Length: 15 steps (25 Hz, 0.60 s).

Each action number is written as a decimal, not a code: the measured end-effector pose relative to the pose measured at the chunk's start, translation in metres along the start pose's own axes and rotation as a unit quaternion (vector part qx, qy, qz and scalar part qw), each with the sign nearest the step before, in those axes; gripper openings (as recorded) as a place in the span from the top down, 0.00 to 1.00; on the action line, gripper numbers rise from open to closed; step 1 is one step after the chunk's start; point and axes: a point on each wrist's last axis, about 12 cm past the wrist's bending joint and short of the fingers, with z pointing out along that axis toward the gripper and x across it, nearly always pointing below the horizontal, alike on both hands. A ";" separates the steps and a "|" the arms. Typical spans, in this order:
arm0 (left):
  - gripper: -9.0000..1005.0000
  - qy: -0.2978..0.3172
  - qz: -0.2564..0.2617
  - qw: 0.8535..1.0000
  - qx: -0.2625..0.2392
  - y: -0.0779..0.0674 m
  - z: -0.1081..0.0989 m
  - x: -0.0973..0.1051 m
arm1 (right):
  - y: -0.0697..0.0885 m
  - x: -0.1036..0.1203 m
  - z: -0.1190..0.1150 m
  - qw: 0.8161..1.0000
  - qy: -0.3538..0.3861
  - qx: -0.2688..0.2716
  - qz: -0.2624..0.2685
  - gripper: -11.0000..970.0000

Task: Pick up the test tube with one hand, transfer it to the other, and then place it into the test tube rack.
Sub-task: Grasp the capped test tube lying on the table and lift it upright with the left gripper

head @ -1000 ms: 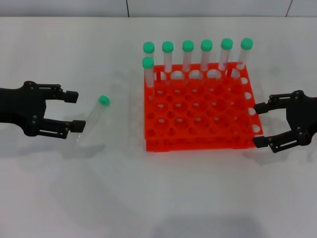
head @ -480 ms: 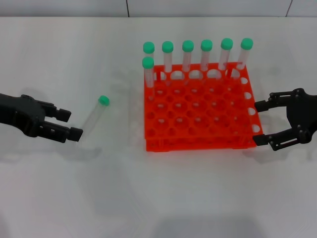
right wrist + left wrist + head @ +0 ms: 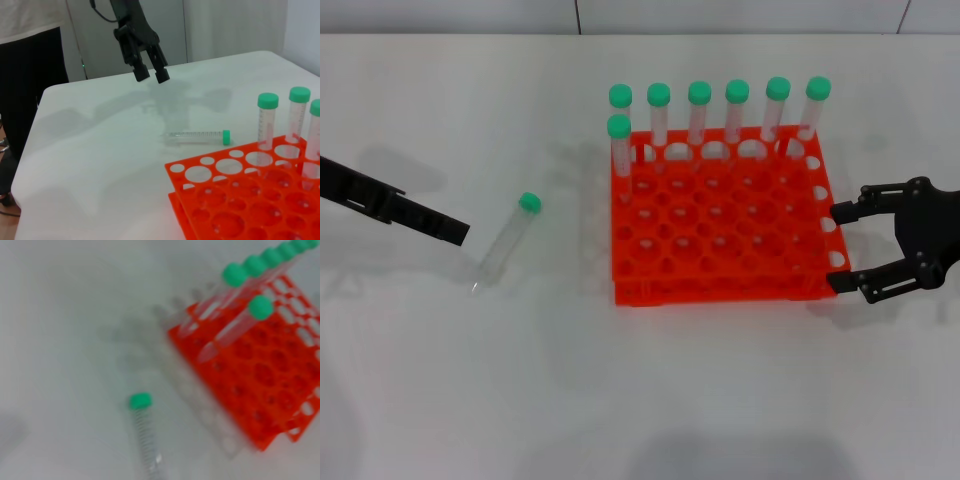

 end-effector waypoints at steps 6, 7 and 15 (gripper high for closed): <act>0.23 0.057 -0.019 0.997 -0.041 -0.004 0.012 -0.013 | 0.000 -0.001 0.001 1.000 -0.001 0.000 -0.001 0.10; 0.23 0.066 -0.021 0.996 -0.049 -0.005 0.015 -0.014 | 0.000 -0.001 0.002 1.000 -0.001 0.000 -0.001 0.10; 0.24 0.101 -0.021 0.991 -0.081 -0.008 0.039 -0.023 | 0.001 -0.002 0.006 1.000 -0.002 -0.005 -0.007 0.10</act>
